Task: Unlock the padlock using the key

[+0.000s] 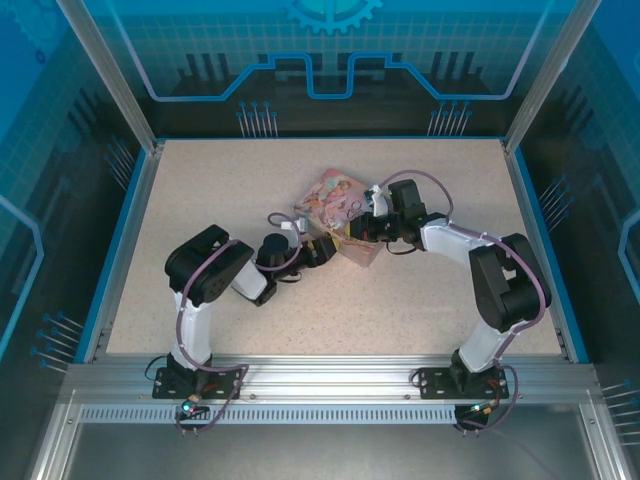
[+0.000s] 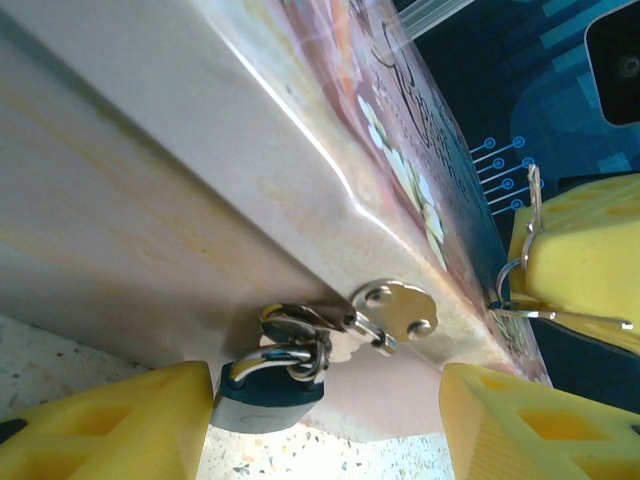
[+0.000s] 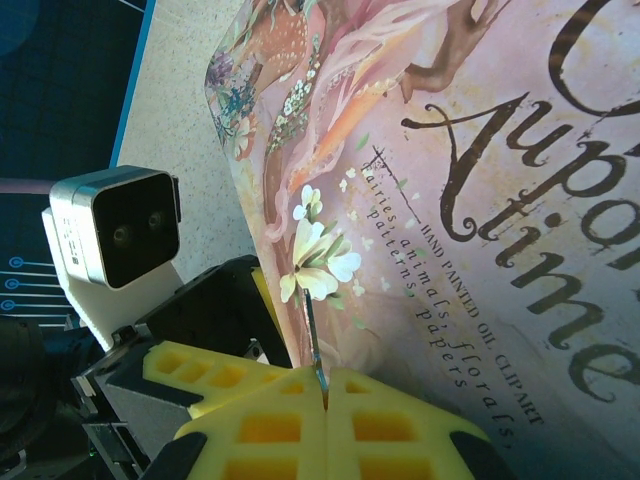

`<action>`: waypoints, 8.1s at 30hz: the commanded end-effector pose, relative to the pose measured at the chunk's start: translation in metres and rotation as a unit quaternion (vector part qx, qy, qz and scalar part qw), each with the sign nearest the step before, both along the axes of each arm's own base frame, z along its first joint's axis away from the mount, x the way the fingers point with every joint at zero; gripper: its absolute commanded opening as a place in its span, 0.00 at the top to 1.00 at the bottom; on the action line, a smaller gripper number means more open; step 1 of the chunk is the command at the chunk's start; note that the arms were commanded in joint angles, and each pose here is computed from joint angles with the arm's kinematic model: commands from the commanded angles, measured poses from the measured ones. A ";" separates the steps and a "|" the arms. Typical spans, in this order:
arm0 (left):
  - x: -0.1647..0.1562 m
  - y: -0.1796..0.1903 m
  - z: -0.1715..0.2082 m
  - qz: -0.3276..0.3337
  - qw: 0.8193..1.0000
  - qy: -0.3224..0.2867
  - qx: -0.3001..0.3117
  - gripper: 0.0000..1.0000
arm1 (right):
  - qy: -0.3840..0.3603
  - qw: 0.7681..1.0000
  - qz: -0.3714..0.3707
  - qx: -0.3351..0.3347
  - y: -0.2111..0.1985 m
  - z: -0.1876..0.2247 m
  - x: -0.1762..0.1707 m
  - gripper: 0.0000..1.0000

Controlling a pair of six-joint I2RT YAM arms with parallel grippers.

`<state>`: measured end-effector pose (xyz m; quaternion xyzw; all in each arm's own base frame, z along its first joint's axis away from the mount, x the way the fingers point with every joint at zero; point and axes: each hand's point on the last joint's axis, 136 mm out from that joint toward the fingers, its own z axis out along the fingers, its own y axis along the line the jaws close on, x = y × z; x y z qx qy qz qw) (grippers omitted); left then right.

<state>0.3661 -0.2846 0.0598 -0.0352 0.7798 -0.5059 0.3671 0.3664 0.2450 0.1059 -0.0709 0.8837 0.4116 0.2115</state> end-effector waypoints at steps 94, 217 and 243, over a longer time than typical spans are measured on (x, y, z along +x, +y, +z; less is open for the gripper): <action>0.002 -0.041 0.080 0.028 0.992 0.116 -0.047 0.78 | -0.046 0.979 0.097 -0.173 -0.016 0.001 -0.059 1.00; 0.004 -0.048 0.074 0.035 0.989 0.131 -0.053 0.82 | -0.134 0.990 0.019 0.035 -0.013 0.003 -0.041 0.78; 0.004 -0.048 0.071 0.036 0.988 0.136 -0.058 0.82 | -0.146 0.989 -0.006 0.037 -0.012 0.009 -0.031 0.77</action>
